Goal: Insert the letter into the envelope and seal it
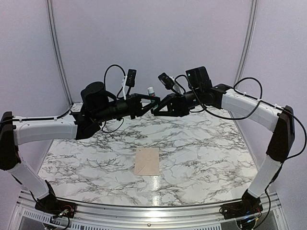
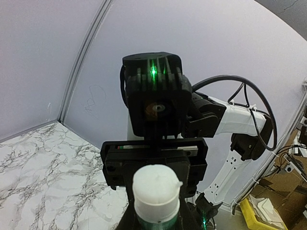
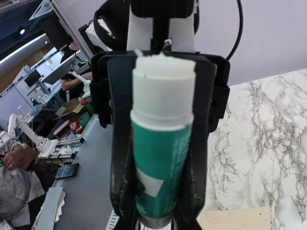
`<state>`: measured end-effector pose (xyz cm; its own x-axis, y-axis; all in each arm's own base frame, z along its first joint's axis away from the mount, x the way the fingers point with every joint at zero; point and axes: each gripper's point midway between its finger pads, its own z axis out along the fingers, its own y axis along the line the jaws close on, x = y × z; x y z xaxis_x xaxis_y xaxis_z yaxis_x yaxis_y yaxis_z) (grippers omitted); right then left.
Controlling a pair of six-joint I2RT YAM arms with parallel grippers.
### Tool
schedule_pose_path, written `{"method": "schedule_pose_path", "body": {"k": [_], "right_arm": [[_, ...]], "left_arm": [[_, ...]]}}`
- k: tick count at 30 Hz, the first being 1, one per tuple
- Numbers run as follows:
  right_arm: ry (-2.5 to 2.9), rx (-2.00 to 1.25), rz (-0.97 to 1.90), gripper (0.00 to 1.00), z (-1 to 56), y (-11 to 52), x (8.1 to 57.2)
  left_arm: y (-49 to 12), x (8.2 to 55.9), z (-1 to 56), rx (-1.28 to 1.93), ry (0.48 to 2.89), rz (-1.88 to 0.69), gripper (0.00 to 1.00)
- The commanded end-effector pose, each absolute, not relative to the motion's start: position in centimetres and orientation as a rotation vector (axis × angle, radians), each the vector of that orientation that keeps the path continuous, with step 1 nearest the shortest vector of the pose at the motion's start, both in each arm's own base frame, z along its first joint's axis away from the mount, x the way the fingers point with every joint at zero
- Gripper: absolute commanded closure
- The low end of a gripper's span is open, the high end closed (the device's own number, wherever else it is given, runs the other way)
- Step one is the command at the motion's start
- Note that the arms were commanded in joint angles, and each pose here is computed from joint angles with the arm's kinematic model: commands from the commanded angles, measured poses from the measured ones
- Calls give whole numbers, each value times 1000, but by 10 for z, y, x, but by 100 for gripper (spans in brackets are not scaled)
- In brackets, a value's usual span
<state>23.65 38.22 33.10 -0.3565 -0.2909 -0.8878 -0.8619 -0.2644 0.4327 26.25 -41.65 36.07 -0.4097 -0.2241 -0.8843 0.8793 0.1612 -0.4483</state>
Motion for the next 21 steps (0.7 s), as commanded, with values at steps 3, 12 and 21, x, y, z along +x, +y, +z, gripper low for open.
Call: {"method": "schedule_pose_path", "body": {"k": [3, 12, 21], "right_arm": [[1556, -1373, 1533, 100, 340, 389, 254], [1889, -856, 450, 100, 309, 352, 376], [1831, -998, 826, 47, 337, 331, 326]], "left_arm": [[-417, 275, 358, 631, 1454, -1392, 100], [-405, 362, 327, 65, 1567, -1060, 100], [-416, 345, 353, 229, 1511, -1133, 100]]}}
